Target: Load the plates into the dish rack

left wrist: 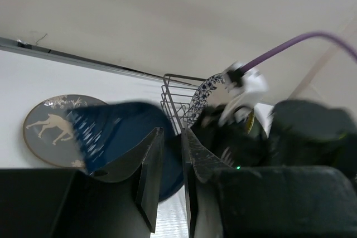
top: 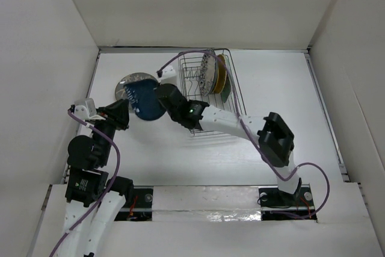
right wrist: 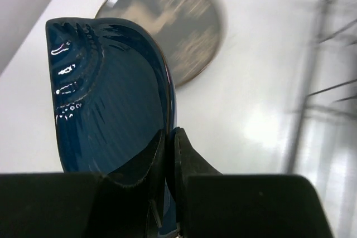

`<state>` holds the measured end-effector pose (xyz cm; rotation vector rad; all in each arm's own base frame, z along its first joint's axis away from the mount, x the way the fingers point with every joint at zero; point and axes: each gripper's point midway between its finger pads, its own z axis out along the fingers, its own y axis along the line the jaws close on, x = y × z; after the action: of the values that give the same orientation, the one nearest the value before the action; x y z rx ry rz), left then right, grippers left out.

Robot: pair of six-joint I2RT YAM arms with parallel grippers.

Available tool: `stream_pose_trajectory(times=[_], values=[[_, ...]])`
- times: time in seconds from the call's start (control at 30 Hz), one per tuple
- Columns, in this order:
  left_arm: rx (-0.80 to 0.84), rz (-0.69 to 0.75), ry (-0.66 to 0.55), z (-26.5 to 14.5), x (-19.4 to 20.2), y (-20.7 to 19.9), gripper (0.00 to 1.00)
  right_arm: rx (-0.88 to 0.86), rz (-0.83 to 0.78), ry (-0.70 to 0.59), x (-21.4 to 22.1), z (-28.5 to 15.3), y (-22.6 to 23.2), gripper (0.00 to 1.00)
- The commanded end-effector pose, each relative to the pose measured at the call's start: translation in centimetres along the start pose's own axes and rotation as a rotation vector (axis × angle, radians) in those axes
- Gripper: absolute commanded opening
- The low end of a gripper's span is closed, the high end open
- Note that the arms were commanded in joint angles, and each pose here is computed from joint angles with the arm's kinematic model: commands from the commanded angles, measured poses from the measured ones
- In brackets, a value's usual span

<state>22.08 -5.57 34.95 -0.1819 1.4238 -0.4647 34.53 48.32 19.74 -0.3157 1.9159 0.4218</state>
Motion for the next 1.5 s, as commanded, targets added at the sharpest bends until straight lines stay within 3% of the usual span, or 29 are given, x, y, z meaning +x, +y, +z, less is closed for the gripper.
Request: stream_pose_trajectory(times=[0.0,0.27,0.5,0.93,1.47], values=[[0.049,-0.001,-0.07,-0.4,-2.2,-1.2,0.17,0.328,0.087,-0.303,-12.4,-3.2,-9.4,0.0],[0.059,-0.002,-0.062,-0.7,-1.9,-1.4,0.18,0.693,-0.07,-0.347,-17.3,-5.9,-19.8,0.0],[0.063,-0.004,-0.062,-0.8,-1.9,-1.4,0.18,0.9,-0.205,-0.349,-19.4,-6.0,-23.3,0.0],[0.071,-0.005,-0.051,-0.9,-1.7,-1.6,0.18,0.978,-0.425,-0.259,-16.6,-1.7,-22.6,0.0],[0.059,-0.005,-0.046,-0.6,-1.6,-1.4,0.18,0.892,-0.474,-0.17,-8.7,3.4,-19.0,0.0]])
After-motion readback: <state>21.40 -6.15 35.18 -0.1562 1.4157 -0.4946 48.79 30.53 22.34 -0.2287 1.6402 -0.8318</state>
